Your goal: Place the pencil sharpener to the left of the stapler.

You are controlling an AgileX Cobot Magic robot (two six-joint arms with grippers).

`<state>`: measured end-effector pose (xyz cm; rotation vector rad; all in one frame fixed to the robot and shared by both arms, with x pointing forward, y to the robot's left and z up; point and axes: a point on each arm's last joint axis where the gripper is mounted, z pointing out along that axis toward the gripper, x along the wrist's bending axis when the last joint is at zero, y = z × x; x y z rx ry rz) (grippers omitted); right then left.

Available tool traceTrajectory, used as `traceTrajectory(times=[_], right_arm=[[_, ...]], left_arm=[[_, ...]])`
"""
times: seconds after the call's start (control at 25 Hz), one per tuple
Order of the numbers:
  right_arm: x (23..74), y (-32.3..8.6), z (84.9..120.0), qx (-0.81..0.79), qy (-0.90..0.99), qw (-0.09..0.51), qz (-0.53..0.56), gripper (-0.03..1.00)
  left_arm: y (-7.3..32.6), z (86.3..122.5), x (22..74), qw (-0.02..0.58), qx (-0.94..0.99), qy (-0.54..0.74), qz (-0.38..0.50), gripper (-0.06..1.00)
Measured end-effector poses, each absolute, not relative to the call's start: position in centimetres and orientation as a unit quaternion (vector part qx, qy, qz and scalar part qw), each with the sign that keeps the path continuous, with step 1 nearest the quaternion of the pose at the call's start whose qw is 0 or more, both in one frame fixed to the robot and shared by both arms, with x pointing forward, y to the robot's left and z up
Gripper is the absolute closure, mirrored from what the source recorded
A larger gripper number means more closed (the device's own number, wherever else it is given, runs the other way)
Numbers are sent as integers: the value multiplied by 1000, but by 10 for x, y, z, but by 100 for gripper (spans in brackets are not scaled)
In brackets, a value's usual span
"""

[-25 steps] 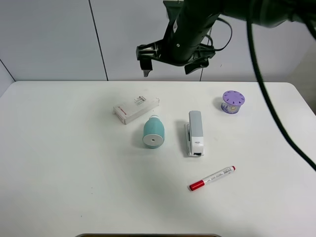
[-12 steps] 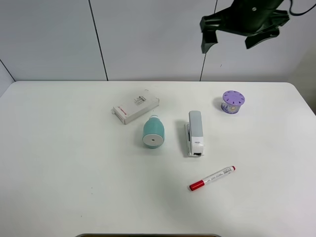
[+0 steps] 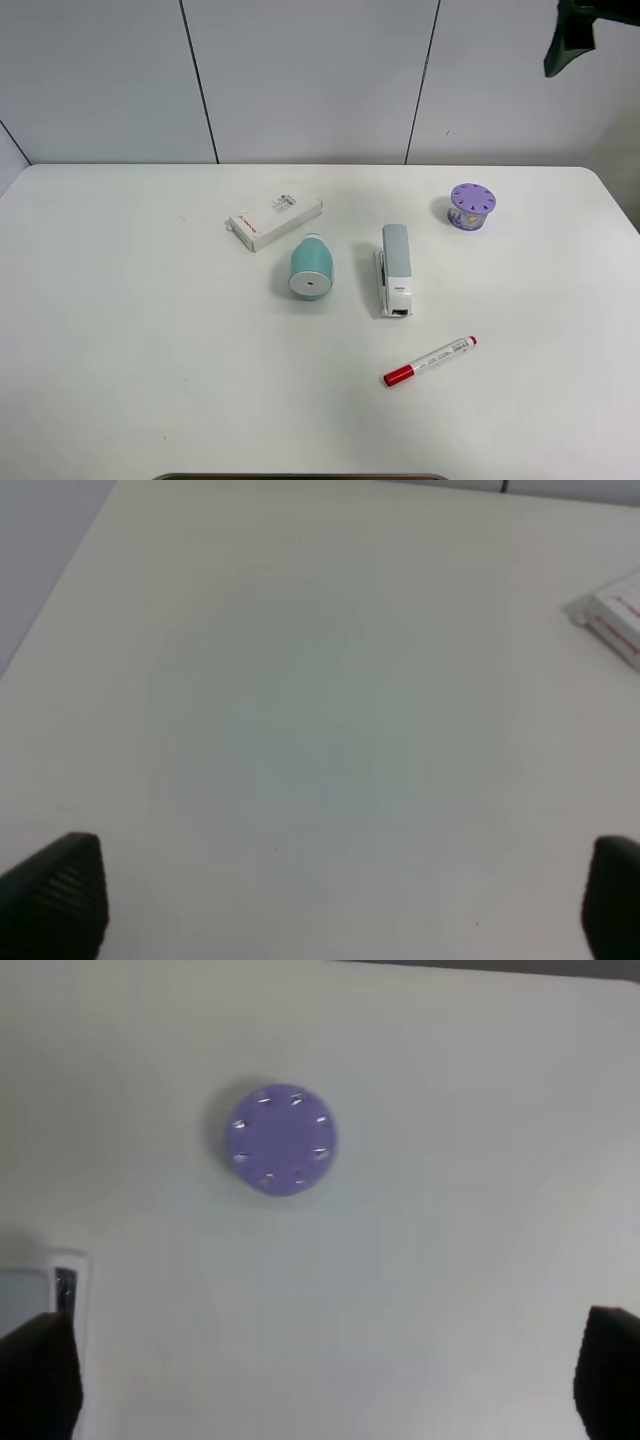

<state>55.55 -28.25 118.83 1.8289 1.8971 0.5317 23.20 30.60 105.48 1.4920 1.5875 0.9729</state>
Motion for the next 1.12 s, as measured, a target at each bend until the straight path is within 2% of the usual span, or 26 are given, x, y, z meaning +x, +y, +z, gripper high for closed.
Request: traceTrajectory(times=[0.2, 0.52, 0.88, 1.12], right_arm=[[540, -309, 1201, 684, 659, 222, 219, -1], [498, -330, 1182, 687, 664, 223, 193, 0], [422, -320, 1176, 658, 655, 283, 240, 0], [370, -303, 1154, 618, 679, 294, 266, 0]], left_arm=[[306, 1055, 232, 369, 581, 618, 379, -1], [306, 1055, 232, 369, 581, 618, 379, -1], [306, 1055, 232, 369, 581, 618, 379, -1], [306, 1055, 232, 369, 581, 618, 379, -1]])
